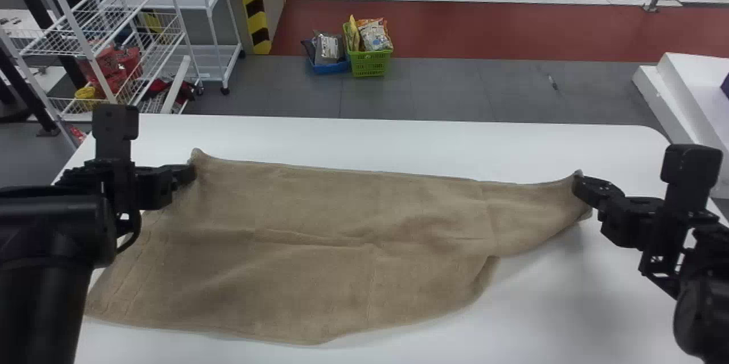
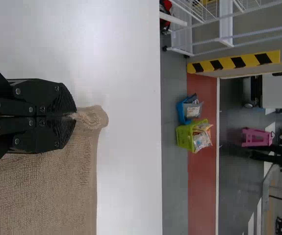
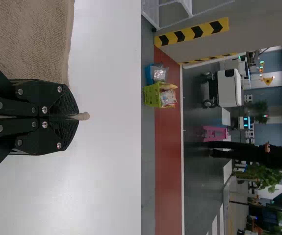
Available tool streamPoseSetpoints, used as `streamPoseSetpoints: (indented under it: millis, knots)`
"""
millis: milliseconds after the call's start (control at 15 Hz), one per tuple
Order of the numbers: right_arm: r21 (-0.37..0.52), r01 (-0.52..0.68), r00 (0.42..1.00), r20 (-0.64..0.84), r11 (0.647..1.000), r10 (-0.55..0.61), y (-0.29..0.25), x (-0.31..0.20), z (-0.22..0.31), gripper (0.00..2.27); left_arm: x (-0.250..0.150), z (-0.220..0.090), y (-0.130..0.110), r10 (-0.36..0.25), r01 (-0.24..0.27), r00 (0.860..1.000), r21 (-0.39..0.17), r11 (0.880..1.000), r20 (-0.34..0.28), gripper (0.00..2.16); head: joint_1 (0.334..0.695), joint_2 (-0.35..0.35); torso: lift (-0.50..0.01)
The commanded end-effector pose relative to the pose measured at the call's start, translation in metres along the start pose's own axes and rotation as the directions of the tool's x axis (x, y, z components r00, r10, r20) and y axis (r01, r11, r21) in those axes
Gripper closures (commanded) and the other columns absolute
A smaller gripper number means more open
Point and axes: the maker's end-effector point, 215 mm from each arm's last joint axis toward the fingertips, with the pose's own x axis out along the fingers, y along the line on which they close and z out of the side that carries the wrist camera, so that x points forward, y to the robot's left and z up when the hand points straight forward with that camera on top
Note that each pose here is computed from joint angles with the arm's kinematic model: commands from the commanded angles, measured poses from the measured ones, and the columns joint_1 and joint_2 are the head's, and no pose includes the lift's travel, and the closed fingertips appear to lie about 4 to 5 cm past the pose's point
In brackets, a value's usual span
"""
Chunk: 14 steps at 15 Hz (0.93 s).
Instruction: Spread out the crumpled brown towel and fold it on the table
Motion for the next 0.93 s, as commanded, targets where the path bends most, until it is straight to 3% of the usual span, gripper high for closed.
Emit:
streamPoseSetpoints:
  millis: [0,200,533,667,800,867]
  knots:
    - [0.004,0.005,1.0,0.016,1.0,-0.005,-0.004,-0.013,0.012,1.48,-0.025,-0.002,0.005,0.005,-0.006,1.0,-0.042,0.999,-0.009,1.3,0.695,-0.001,-0.127]
    - [0.014,-0.014,0.999,0.03,1.0,0.013,0.0,-0.032,0.028,1.48,-0.057,-0.006,0.014,0.007,-0.008,1.0,-0.111,0.994,-0.014,1.3,0.695,0.003,-0.127]
    - [0.035,-0.04,0.997,0.066,0.999,0.038,0.0,-0.083,0.064,1.48,-0.124,-0.016,0.027,-0.018,0.012,1.0,-0.249,0.968,-0.023,1.3,0.695,0.022,-0.127]
    - [0.039,-0.061,0.995,0.084,0.997,0.057,0.006,-0.109,0.078,1.48,-0.162,-0.013,0.026,-0.033,0.028,0.999,-0.289,0.957,-0.013,1.3,0.695,0.031,-0.127]
    - [0.034,-0.078,0.993,0.096,0.996,0.075,0.015,-0.132,0.083,1.48,-0.203,-0.013,0.011,-0.089,0.081,0.996,-0.341,0.937,-0.009,1.3,0.695,0.038,-0.127]
    - [0.022,-0.079,0.991,0.114,0.997,0.076,0.018,-0.146,0.093,1.48,-0.224,-0.01,0.003,-0.106,0.1,0.994,-0.342,0.935,0.001,1.3,0.695,0.039,-0.127]
